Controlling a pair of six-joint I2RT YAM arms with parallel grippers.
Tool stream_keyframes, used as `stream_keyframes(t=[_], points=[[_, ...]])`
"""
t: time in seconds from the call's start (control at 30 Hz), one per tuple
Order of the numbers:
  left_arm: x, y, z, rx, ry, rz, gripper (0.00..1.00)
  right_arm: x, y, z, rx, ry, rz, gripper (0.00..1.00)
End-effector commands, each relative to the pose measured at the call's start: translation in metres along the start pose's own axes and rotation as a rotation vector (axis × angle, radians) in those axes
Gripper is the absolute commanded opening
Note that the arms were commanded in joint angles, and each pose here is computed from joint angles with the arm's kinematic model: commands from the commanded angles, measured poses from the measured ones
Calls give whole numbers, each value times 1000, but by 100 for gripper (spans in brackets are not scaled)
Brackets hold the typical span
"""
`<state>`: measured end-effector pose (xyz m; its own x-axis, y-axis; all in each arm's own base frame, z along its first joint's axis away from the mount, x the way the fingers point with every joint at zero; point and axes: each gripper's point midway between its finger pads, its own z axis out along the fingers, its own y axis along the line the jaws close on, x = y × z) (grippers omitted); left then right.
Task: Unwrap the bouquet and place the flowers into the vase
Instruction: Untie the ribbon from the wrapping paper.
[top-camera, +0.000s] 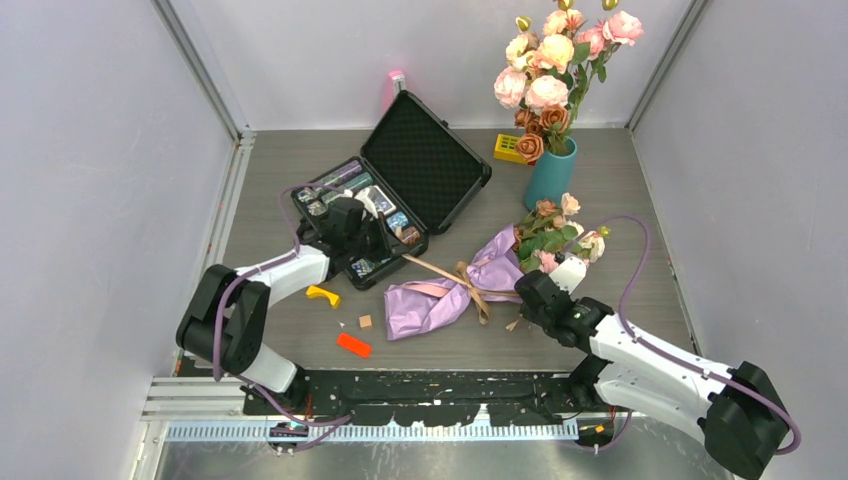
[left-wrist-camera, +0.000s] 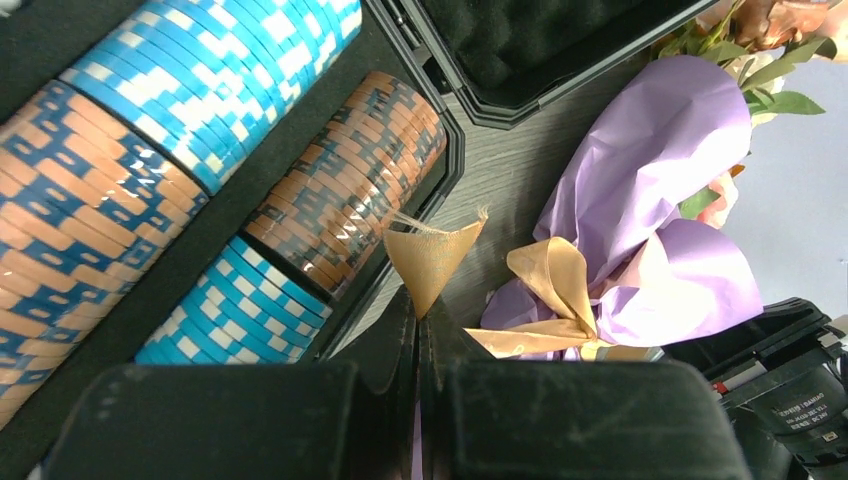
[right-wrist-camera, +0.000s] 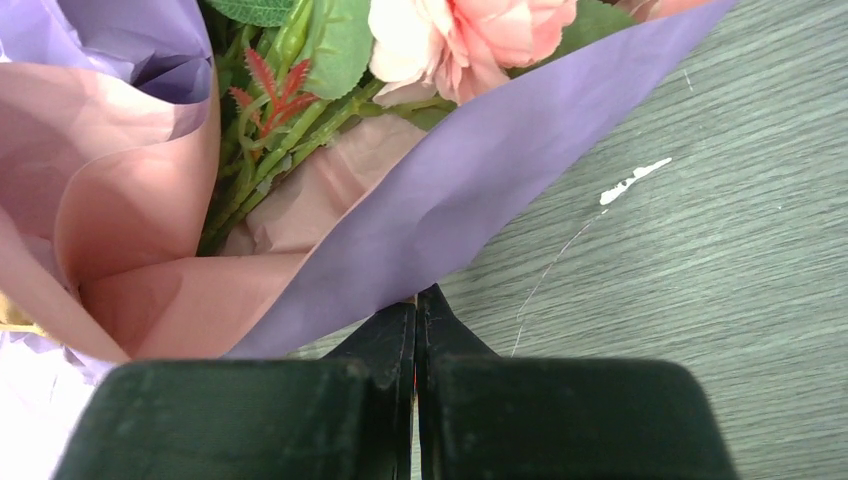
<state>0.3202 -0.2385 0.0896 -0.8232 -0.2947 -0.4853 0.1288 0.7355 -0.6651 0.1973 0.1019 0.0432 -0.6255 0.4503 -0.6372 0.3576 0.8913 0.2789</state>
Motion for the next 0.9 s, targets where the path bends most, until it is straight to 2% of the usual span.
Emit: stream_keyframes(t=[0.0,0.87], points=[[-15,-4,-13,24,-48,25,0,-7,-5,2,2,-20,30,0],[-51,33,-66,-22,-185,-75,0,-36,-21,3,-8,-1,214,0]])
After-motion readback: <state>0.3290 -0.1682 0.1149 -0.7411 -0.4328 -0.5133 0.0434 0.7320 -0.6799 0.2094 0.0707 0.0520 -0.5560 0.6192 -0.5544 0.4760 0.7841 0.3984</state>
